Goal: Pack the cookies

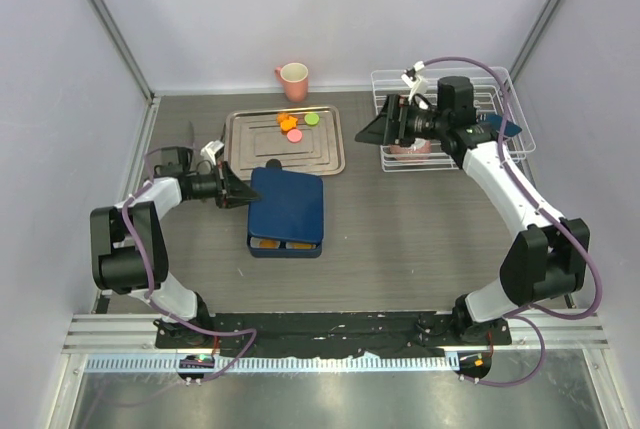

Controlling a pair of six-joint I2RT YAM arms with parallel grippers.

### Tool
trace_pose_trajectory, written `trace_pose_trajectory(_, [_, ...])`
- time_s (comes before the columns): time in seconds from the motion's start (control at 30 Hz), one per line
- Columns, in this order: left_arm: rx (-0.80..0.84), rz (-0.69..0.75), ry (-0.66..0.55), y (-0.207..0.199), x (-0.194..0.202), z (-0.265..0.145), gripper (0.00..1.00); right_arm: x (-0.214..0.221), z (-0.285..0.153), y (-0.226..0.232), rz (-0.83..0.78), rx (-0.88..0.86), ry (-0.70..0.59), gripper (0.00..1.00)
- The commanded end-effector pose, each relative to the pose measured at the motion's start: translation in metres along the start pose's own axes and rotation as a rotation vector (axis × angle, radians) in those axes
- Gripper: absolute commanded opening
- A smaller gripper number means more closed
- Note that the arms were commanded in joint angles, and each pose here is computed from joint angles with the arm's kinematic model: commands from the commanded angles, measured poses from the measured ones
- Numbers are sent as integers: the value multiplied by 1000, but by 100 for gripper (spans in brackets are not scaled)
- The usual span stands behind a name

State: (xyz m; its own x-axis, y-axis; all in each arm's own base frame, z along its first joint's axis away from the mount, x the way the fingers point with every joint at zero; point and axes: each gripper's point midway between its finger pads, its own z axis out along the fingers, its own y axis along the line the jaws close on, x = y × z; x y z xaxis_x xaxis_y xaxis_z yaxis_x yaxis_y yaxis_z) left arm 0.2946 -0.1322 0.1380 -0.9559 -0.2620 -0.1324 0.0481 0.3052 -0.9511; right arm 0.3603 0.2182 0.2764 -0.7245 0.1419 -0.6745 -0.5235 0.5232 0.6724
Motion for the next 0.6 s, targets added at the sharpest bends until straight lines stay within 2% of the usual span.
trace_pose_trajectory(0.0, [20,51,44,-5,6,-5,11,17,8,11,-107,22,30,91])
trace_pose_trajectory(0.27, [-5,27,74,2,13,-8,11,69,31,-7,-124,72,150,92])
trace_pose_trajectory(0.57, [-23,36,68,8,12,-8,11,103,46,-23,-125,114,208,91])
